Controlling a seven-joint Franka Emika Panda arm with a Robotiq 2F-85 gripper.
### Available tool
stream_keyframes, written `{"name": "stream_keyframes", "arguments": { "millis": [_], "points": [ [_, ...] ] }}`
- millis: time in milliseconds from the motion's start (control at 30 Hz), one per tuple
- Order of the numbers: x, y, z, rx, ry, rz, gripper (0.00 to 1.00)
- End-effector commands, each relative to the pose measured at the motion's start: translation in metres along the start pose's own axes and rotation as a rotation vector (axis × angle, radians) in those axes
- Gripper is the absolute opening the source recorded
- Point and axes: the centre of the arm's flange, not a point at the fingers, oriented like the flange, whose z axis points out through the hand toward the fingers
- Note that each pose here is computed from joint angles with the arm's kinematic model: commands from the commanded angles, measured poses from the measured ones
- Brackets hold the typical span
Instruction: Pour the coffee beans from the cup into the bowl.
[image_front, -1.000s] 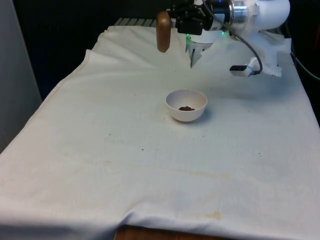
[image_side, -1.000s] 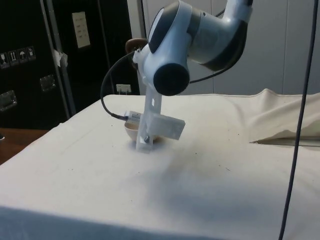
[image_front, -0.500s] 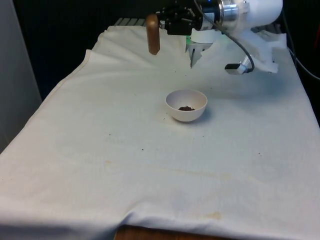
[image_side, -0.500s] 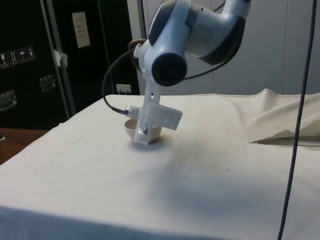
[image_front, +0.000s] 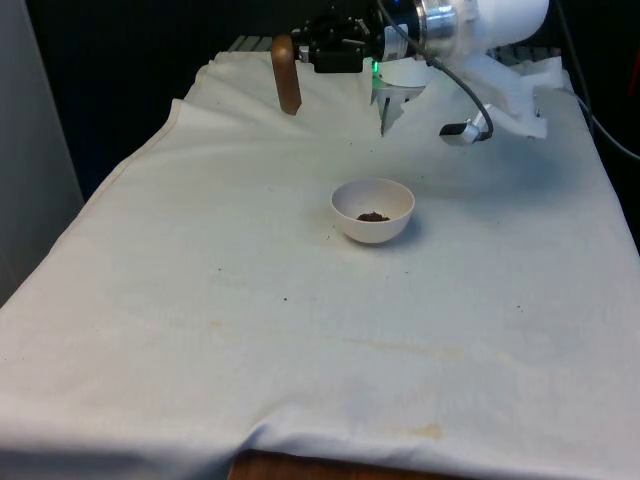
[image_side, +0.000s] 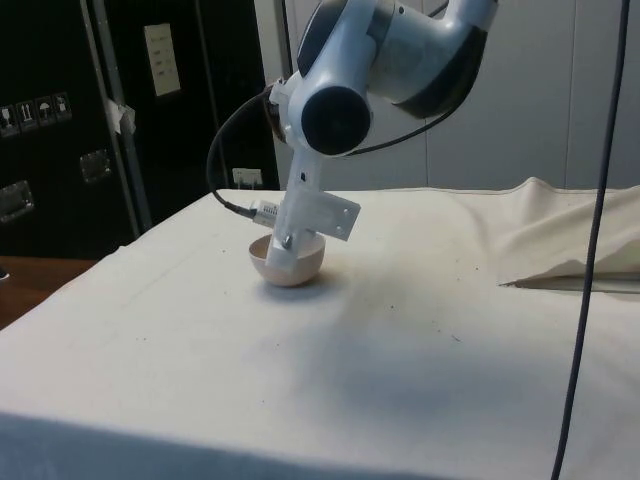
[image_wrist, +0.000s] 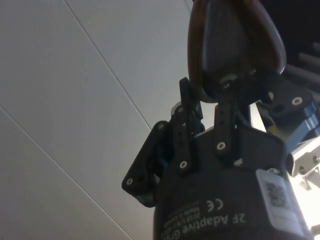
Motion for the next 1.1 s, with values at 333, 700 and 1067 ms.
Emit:
{"name": "stream_keyframes", "arguments": {
  "millis": [333,700,1067],
  "points": [
    [0.003,0.004,0.019,-0.005,-0.065,0.027,0.06],
    [0.002,0.005,0.035,-0.008,-0.121,0.050,0.06],
    [0.000,0.001,0.045,-0.004,-0.179,0.078,0.06]
  ]
}}
